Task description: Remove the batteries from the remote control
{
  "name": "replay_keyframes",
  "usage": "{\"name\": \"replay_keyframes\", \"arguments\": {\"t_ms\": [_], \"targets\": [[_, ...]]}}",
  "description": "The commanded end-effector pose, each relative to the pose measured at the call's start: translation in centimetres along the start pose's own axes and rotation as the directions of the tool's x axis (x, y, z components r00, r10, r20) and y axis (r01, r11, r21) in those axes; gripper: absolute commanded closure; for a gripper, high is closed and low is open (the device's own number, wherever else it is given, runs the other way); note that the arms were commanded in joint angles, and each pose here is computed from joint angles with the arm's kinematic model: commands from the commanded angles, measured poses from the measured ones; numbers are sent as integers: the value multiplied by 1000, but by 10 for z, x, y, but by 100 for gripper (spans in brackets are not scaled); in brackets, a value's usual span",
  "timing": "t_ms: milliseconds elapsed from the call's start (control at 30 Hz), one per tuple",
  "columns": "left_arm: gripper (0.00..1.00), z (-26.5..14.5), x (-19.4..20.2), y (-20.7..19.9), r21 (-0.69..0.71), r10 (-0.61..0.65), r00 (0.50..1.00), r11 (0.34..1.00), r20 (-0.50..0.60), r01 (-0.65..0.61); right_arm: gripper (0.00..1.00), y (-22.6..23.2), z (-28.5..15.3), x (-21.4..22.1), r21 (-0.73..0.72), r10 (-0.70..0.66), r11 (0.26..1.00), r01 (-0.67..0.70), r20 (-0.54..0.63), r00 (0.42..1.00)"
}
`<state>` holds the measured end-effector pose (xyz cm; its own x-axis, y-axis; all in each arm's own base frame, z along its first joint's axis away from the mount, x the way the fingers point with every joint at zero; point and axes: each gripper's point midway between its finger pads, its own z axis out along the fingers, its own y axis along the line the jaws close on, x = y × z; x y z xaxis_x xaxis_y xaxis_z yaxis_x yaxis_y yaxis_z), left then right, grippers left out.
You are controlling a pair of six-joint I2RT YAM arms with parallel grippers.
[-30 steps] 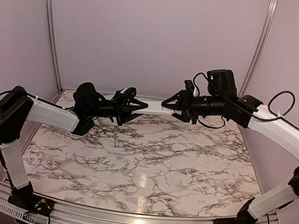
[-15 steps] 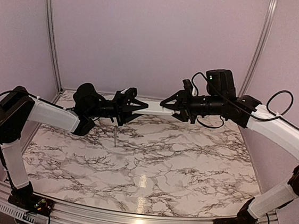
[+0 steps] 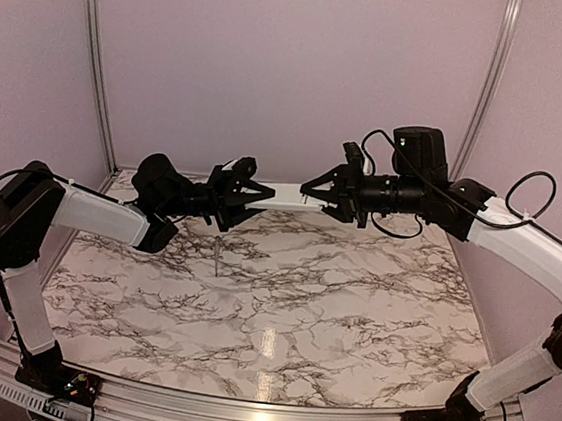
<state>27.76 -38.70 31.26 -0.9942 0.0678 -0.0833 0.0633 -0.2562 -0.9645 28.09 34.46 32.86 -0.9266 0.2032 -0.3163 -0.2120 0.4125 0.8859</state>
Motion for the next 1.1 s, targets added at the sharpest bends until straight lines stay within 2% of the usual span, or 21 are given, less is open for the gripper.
{"name": "replay_keyframes", "arguments": {"t_ms": [0, 433, 633, 767, 967, 1067], "targets": [[100, -13, -13, -18, 32, 41, 999, 999, 25, -42, 75, -11, -16, -2, 58, -2, 998, 1, 29, 1000], [100, -21, -16, -22, 36, 45, 999, 998, 26, -45, 69, -12, -22, 1, 52, 11, 999, -13, 41, 999], [100, -21, -15, -22, 36, 44, 999, 998, 26, -45, 81, -12, -20, 1, 39, 12, 999, -14, 43, 999], [100, -22, -14, -20, 33, 40, 999, 999, 26, -41, 82, -11, -20, 1, 38, 14, 999, -15, 39, 999], [100, -26, -13, -19, 29, 42, 999, 999, 30, -43, 92, -13, -20, 2, 43, 13, 999, -15, 33, 999], [100, -31, -15, -18, 19, 46, 998, 999, 40, -46, 92, -16, -20, 3, 54, 12, 998, -14, 32, 999]]}}
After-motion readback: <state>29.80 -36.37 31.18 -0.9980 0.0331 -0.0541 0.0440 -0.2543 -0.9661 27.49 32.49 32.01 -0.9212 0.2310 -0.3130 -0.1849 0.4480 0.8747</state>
